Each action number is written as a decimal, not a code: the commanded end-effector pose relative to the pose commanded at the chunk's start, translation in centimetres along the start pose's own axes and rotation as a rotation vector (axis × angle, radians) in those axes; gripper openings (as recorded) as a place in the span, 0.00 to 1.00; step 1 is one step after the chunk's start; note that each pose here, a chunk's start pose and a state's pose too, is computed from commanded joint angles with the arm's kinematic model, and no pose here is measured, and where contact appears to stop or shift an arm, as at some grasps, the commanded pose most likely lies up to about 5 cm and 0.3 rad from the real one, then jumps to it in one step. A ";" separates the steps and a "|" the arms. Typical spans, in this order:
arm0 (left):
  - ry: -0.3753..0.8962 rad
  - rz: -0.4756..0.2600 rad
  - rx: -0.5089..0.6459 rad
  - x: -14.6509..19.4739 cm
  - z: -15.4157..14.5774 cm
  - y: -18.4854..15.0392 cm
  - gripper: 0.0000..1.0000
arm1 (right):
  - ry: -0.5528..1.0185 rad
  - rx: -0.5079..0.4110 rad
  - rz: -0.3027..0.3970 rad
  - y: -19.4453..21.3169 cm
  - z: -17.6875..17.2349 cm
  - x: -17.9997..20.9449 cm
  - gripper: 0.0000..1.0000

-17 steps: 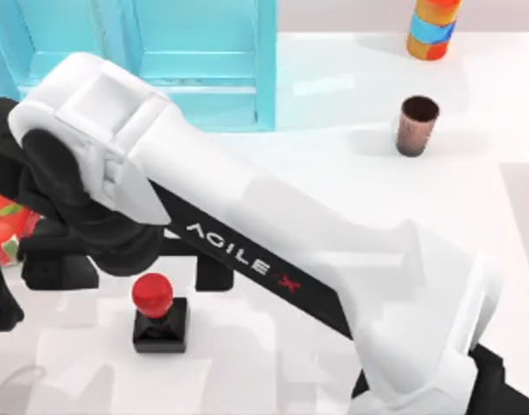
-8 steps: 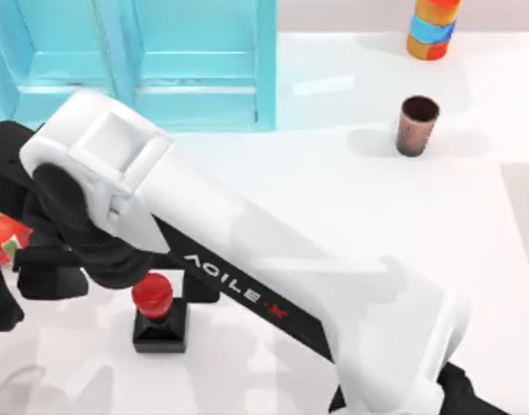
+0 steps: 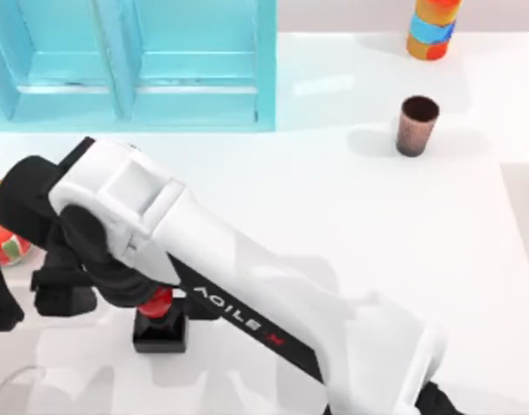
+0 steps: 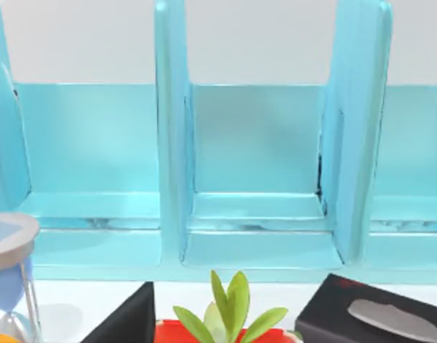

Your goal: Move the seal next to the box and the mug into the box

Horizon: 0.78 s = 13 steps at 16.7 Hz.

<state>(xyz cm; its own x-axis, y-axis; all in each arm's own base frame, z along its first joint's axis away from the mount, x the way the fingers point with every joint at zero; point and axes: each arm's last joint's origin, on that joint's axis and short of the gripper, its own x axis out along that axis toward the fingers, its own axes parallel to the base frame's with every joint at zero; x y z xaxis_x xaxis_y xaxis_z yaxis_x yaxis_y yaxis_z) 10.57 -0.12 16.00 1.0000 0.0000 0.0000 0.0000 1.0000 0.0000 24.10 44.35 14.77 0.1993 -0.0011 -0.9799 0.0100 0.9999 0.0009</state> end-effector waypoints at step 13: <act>0.000 0.000 0.000 0.0 0.0 0.0 1.00 | 0.000 0.000 0.000 0.0 0.0 0.0 0.25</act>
<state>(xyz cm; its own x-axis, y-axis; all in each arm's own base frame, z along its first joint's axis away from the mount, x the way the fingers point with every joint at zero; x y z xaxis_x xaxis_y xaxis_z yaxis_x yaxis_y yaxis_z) 10.57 -0.12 16.00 1.0000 0.0000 0.0000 0.0000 1.0000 0.0000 24.10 44.35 14.77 0.1993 -0.0011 -0.9799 0.0100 0.9999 0.0009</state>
